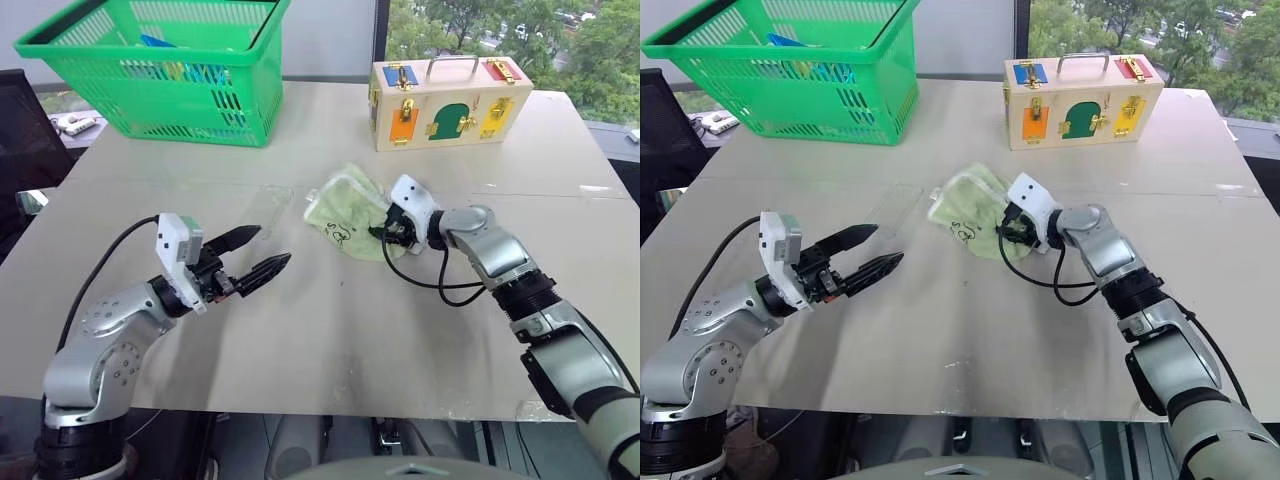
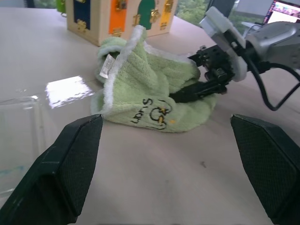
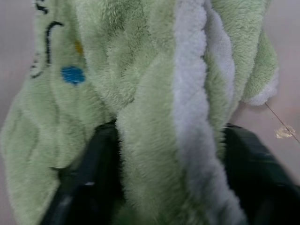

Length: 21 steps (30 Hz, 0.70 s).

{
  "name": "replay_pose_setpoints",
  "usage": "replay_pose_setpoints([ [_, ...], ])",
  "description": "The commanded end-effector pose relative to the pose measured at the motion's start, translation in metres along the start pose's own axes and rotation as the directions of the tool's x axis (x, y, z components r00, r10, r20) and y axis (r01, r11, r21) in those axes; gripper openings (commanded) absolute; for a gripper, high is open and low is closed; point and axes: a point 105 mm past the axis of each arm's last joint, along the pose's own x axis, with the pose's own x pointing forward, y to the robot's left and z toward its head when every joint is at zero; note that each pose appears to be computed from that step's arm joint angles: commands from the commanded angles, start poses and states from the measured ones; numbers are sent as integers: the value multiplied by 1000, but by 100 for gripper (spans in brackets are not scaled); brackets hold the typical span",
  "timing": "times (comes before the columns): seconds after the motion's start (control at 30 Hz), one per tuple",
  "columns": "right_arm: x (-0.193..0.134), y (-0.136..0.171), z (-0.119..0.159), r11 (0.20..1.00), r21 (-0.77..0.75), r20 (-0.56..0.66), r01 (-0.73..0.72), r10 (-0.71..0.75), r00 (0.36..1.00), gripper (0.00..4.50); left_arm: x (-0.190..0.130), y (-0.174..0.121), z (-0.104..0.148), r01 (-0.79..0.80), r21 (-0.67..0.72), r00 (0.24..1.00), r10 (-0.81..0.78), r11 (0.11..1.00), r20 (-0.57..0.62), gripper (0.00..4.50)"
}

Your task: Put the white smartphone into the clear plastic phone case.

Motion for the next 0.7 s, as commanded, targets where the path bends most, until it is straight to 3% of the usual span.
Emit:
replay_pose_setpoints([
  [0.03, -25, -12, 21, 999, -38, 88, 36, -33, 996, 103, -3, -10, 11, 50, 54, 998, -52, 997, 22, 450],
  [0.1, -47, -17, 27, 998, -18, 125, 61, -58, 990, 17, -2, -16, 10, 91, 48, 996, -92, 995, 9, 450],
  [0.13, -61, -21, 29, 996, 6, 143, 84, -84, 986, 7, -2, -20, 9, 117, 49, 993, -117, 992, 0, 450],
  [0.27, -122, -31, 15, 975, 75, 115, 208, -215, 970, 7, 3, -34, 7, 218, 48, 976, -217, 975, -29, 450],
  [0.47, -208, -45, -25, 871, 157, -55, 466, -463, 885, 7, 18, -47, 9, 336, 49, 942, -335, 941, -34, 450],
  [0.7, -264, -41, -60, 757, 154, -246, 635, -593, 767, 7, 31, -49, 15, 418, 70, 909, -416, 906, -40, 450],
])
